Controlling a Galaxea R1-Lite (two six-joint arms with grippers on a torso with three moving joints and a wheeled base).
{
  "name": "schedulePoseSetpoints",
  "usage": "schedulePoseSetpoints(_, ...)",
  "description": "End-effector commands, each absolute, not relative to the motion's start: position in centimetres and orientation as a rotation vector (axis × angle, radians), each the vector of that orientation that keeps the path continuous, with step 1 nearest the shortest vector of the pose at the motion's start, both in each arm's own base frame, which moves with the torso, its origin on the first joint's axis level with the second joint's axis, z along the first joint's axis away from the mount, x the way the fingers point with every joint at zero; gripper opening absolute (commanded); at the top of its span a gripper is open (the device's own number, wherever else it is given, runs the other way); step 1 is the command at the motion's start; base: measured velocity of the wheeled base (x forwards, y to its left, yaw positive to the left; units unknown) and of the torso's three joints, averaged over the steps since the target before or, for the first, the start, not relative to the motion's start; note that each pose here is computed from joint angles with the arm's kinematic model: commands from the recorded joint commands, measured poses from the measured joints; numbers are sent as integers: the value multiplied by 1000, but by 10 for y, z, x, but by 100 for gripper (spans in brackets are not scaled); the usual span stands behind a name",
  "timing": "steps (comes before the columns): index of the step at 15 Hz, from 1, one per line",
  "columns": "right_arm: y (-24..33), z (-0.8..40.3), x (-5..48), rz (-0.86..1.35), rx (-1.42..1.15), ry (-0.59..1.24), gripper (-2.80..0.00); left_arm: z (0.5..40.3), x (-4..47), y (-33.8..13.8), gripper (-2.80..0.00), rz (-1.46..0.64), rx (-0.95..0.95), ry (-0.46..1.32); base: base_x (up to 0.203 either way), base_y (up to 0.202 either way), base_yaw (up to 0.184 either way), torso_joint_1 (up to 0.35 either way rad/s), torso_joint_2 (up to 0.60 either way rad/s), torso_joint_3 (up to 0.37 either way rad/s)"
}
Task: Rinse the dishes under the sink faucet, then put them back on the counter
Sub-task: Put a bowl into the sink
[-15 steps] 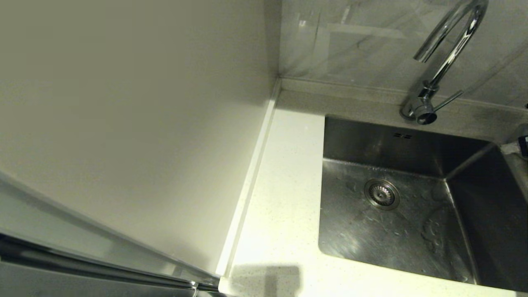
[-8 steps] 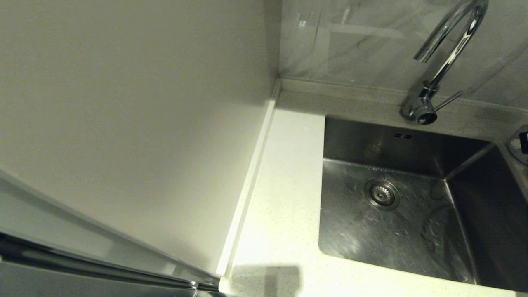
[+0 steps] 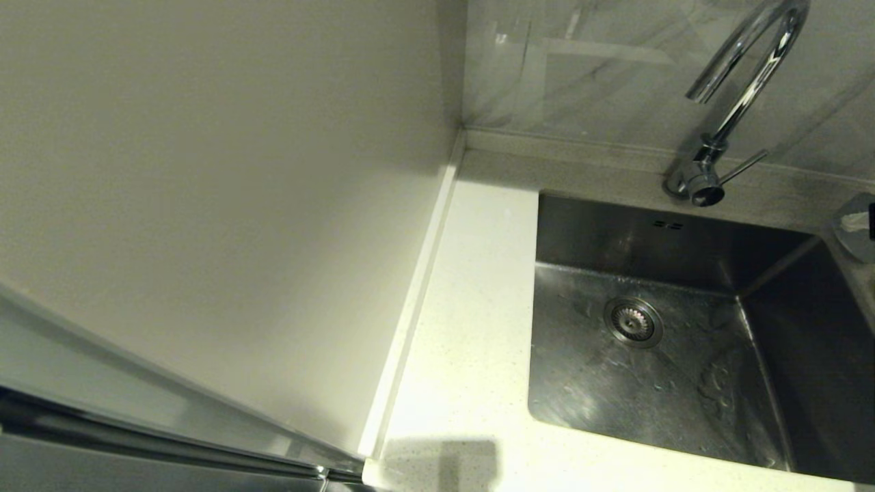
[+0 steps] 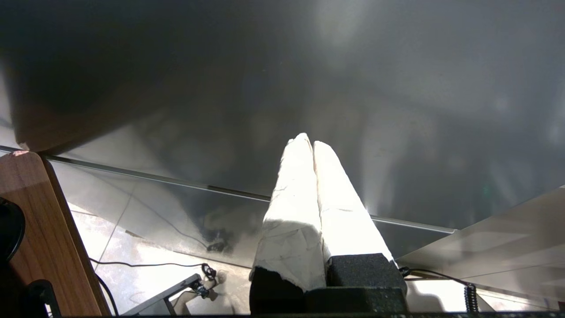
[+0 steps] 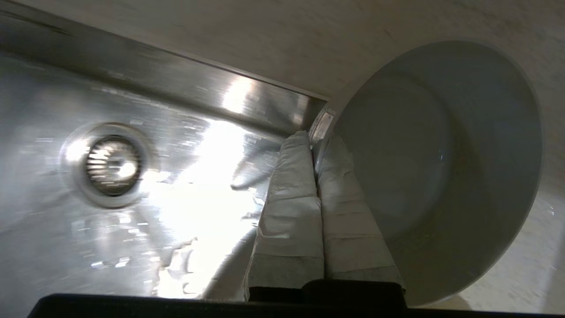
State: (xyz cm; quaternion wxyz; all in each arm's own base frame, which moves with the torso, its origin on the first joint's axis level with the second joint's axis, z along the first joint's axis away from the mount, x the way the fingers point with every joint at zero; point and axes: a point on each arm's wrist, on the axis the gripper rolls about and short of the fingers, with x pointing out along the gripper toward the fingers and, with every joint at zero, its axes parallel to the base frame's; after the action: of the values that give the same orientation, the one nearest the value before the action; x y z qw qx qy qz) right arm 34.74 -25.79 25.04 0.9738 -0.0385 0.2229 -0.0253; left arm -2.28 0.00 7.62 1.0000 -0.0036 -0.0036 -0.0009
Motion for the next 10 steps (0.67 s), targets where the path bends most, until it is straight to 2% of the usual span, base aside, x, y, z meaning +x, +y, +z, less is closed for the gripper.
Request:
schedulePoseSetpoints(1, -258, 266, 328, 26, -56, 398, -280, 75, -23, 0, -280, -2, -8, -5, 0, 0, 0, 0, 0, 0)
schedulePoseSetpoints(4, -264, 275, 304, 117, -6, 363, -280, 75, -23, 0, -280, -2, -8, -5, 0, 0, 0, 0, 0, 0)
schedulePoseSetpoints(10, -250, 268, 277, 234, 15, 357, -280, 75, -23, 0, -280, -2, -8, -5, 0, 0, 0, 0, 0, 0)
